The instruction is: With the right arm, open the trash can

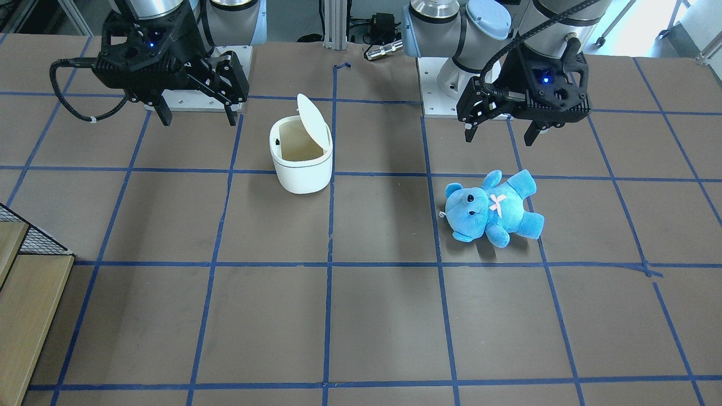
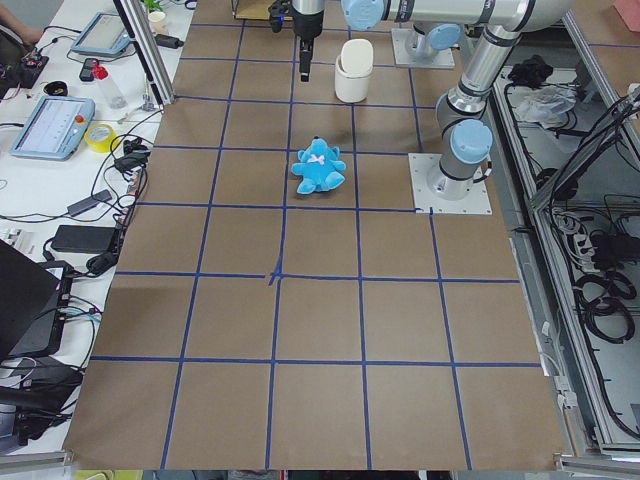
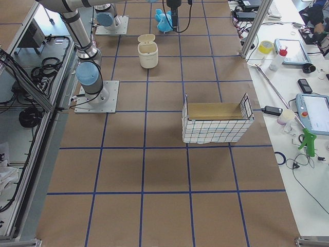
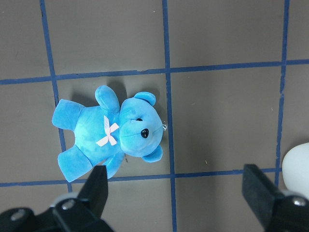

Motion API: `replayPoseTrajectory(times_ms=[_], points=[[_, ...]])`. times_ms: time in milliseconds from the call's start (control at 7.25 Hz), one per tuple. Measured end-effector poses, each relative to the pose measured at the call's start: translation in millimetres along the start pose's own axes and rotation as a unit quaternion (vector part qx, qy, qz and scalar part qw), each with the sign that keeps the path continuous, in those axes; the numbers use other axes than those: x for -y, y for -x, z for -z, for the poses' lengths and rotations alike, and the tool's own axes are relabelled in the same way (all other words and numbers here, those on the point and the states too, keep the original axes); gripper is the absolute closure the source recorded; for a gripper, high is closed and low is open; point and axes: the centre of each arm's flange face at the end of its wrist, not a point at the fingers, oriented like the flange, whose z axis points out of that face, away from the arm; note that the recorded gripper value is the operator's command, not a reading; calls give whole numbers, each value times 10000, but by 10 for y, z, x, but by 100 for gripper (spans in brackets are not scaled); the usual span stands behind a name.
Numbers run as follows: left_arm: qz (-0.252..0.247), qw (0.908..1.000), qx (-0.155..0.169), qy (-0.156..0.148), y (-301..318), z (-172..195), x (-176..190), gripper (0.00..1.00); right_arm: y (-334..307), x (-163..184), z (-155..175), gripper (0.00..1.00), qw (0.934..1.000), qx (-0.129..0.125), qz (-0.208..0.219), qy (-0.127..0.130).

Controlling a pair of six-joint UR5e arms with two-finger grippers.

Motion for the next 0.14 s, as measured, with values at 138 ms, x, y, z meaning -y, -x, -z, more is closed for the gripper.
replayPoseTrajectory(times_ms=[138], points=[[0, 10000, 0, 0, 0, 0, 0, 0, -6, -4, 5, 0, 10000, -8, 6, 8]])
